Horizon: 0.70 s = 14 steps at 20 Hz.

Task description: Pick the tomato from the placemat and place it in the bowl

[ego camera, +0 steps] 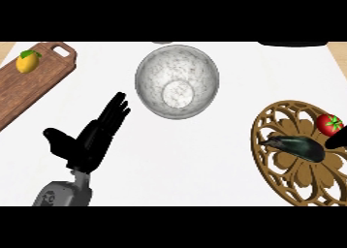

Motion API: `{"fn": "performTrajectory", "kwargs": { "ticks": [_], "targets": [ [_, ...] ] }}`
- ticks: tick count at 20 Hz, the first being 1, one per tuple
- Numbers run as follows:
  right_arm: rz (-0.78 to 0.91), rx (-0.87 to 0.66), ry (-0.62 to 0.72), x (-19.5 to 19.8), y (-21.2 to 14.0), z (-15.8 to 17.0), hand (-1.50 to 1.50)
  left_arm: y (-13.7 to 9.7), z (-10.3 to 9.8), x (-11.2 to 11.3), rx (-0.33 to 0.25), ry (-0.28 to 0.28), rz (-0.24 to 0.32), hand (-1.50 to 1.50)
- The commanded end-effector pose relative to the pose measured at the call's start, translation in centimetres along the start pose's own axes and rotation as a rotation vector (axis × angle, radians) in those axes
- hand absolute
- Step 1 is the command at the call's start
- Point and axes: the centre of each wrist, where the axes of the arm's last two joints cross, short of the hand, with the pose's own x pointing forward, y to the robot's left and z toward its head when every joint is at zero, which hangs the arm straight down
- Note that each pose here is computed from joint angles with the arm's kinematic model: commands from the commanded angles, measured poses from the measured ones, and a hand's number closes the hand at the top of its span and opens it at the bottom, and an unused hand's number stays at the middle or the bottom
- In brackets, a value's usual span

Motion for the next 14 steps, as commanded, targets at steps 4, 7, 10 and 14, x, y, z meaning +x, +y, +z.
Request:
{"fn": "performTrajectory", "kwargs": {
  "ticks": [4,7,10,14],
  "targets": [
    [0.050,0.046,0.044,-0.5,2.9,-1.0,-1.50,1.5,0.8,0.6,0.012,-0.005,0.004,0.00],
    [0.073,0.046,0.043,-1.3,2.2,-3.0,-1.50,0.3,0.7,0.6,0.001,0.003,-0.005,0.00],
    [0.071,0.038,0.051,0.8,3.2,-2.1,-1.50,-0.8,0.8,0.3,-0.005,0.003,0.001,0.00],
    [0.055,0.013,0.047,1.2,5.0,-2.5,-1.50,0.4,0.3,-0.3,0.003,-0.001,0.010,0.00]
  ]
}}
